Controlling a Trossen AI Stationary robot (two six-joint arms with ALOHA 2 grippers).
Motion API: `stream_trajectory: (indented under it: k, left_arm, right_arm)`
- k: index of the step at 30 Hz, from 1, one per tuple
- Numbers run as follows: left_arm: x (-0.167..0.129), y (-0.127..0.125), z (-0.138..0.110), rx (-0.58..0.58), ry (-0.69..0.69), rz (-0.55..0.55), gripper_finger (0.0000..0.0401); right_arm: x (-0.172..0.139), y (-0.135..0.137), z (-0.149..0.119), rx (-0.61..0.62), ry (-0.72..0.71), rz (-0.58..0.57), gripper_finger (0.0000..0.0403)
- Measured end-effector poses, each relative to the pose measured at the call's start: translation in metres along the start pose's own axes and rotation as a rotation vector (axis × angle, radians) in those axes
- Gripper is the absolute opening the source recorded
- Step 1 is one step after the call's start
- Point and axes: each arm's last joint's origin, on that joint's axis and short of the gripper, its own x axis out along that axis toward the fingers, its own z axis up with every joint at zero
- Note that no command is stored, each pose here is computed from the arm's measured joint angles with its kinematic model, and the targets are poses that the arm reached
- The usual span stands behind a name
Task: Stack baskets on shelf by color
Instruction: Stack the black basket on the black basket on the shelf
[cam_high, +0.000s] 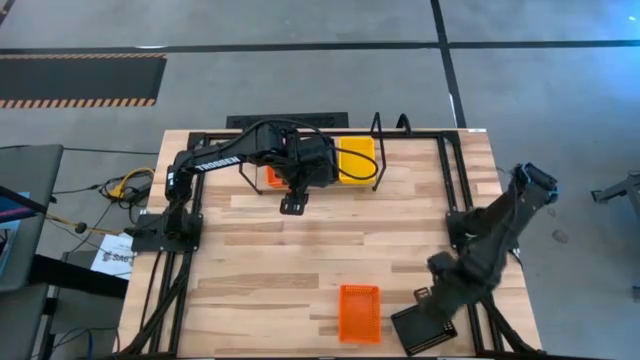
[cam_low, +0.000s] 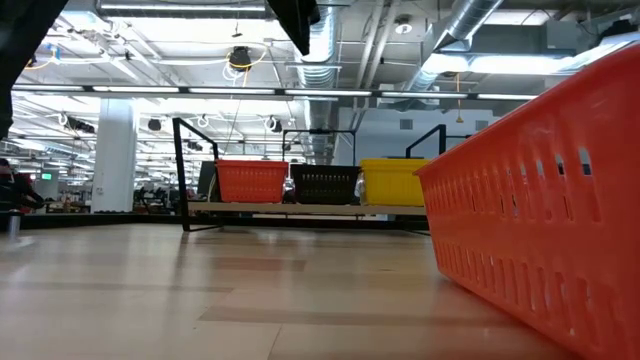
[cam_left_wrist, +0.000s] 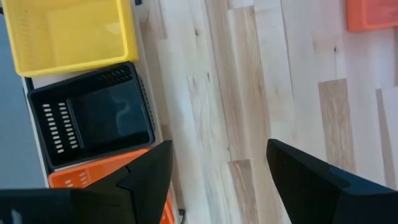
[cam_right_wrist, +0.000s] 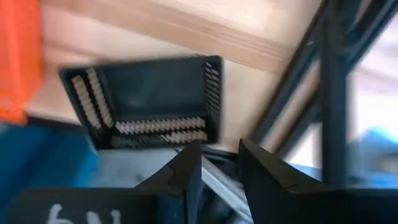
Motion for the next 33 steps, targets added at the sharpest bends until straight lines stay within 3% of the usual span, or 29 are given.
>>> stream_trajectory:
  k: [3, 8, 19, 26, 33]
  left_arm:
    - [0.000, 0.000, 0.001, 0.011, -0.009, 0.002, 0.0247]
    - [0.000, 0.001, 0.002, 0.021, -0.022, 0.007, 0.0247]
    - [0.000, 0.001, 0.004, 0.012, -0.041, 0.012, 0.0247]
    - [0.000, 0.001, 0.004, -0.002, -0.040, 0.011, 0.0247]
    - [0.000, 0.001, 0.004, -0.012, -0.041, 0.011, 0.0247]
  right_arm:
    - [0.012, -0.009, -0.023, 0.104, -0.064, 0.031, 0.0129]
    - [0.035, -0.001, -0.041, 0.109, -0.011, -0.047, 0.0139]
    - [0.080, 0.019, -0.048, 0.131, -0.110, -0.129, 0.0238]
    - [0.110, 0.013, -0.042, 0.117, -0.122, -0.143, 0.0241]
    - [0.141, 0.010, -0.031, 0.097, -0.099, -0.074, 0.0239]
